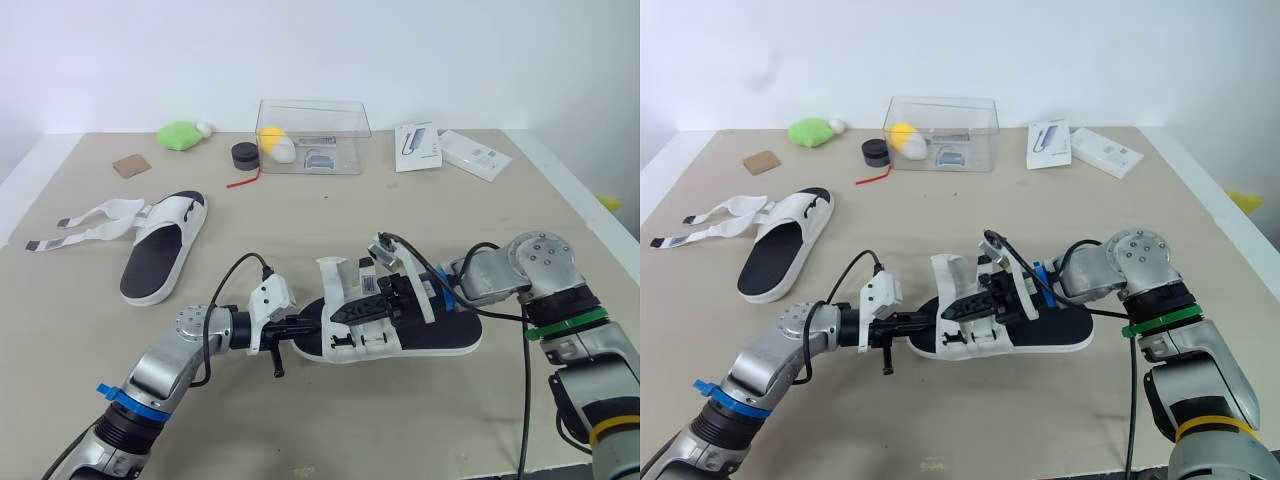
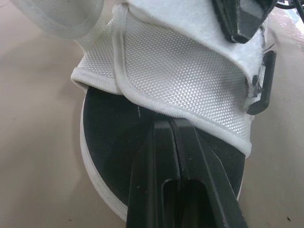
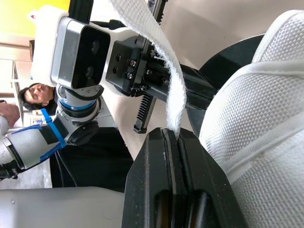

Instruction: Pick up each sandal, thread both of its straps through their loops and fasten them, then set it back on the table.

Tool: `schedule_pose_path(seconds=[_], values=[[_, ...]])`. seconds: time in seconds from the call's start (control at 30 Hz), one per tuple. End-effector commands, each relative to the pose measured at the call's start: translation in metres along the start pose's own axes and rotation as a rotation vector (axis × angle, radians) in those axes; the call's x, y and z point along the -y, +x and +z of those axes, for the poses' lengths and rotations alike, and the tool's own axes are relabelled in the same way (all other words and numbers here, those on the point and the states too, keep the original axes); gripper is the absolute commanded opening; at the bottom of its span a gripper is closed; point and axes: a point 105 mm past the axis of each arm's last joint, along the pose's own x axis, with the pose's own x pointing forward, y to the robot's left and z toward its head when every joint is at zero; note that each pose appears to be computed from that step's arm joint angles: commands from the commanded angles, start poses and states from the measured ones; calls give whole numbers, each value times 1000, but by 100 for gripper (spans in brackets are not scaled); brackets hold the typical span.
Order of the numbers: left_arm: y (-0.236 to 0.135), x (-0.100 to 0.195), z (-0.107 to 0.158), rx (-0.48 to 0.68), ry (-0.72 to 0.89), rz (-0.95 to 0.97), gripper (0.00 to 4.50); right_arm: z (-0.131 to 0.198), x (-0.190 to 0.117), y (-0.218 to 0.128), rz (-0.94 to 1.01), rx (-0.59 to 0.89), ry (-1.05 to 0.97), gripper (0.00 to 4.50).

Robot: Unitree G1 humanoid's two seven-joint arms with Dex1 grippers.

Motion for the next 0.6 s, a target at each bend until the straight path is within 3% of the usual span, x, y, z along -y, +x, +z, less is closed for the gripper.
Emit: schedule_pose_path(seconds=[0.03,0.6], values=[[2,4,-21,-70,-46,1,0,5,-8,0,24,10,-16,2],[3,5,-23,-82,-44,-3,0,0,-7,-1,13,-30,-19,2]])
